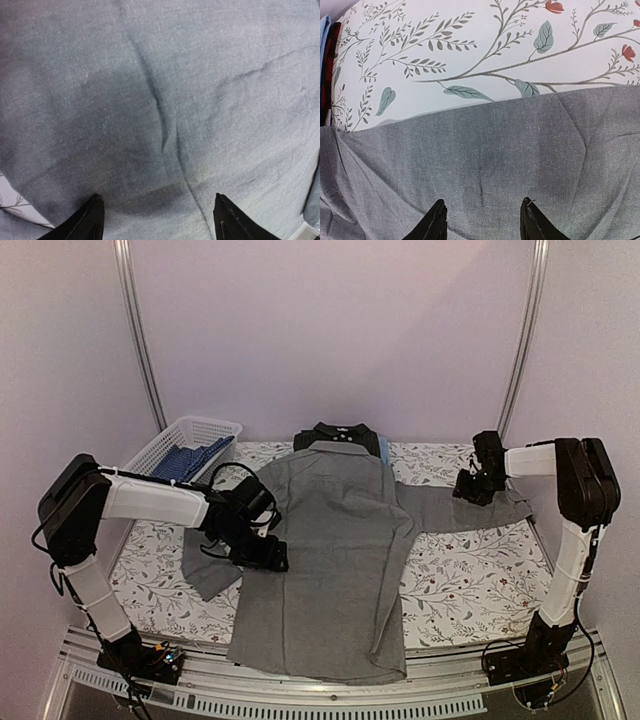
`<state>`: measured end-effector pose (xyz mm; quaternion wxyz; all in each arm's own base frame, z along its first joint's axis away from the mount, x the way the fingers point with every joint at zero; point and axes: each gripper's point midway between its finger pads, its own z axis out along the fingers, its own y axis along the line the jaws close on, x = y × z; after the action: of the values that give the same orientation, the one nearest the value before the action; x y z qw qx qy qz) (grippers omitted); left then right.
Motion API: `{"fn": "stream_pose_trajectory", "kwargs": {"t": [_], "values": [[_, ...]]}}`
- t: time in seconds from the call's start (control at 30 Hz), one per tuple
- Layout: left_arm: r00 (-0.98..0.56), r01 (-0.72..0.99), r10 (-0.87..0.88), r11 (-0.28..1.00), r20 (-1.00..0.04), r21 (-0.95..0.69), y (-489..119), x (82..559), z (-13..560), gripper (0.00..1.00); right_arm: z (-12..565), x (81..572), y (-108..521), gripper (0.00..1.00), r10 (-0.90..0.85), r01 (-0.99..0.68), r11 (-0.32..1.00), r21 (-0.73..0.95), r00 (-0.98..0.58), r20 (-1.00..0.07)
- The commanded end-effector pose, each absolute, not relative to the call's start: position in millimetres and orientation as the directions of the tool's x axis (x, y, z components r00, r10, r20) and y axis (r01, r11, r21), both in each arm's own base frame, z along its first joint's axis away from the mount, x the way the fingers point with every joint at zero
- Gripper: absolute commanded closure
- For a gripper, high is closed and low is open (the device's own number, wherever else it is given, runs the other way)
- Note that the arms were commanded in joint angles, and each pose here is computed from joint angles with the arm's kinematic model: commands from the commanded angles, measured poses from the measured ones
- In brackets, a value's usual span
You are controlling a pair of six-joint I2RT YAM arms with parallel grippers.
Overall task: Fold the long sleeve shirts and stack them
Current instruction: Smooth out the flattened shirt at the center of the board.
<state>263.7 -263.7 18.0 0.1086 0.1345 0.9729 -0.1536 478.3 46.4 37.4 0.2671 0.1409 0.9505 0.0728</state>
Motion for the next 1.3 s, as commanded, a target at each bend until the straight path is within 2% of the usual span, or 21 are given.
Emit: {"fn": "stream_pose_trajectory", "kwargs": {"t": [0.0,0.27,0.93,1.07,1.27], "values": [[-0.953,0.274,0.234,0.936,-0.194,-0.219,-240.0,252.3,7.2,0.25,18.8,467.6,45.7,0.52,0.300,0.234,0.951,0.200,-0.851,-0.430],[-0.952,0.277,0.237,0.937,-0.194,-0.215,-237.8,254.4,8.1,0.25,4.0,464.8,28.2,0.51,0.327,0.262,0.942,0.210,-0.862,-0.388],[-0.941,0.302,0.249,0.923,-0.229,-0.239,-246.2,266.4,24.3,0.25,-6.3,513.1,-2.2,0.50,0.305,0.261,0.951,0.164,-0.876,-0.375],[-0.939,0.307,0.250,0.919,-0.236,-0.248,-250.4,268.9,27.5,0.25,6.8,513.3,-2.0,0.47,0.300,0.254,0.953,0.167,-0.869,-0.394],[-0.932,0.320,0.251,0.909,-0.263,-0.267,-259.6,276.2,38.3,0.25,63.5,507.3,3.0,0.39,0.290,0.230,0.956,0.181,-0.828,-0.480]]}}
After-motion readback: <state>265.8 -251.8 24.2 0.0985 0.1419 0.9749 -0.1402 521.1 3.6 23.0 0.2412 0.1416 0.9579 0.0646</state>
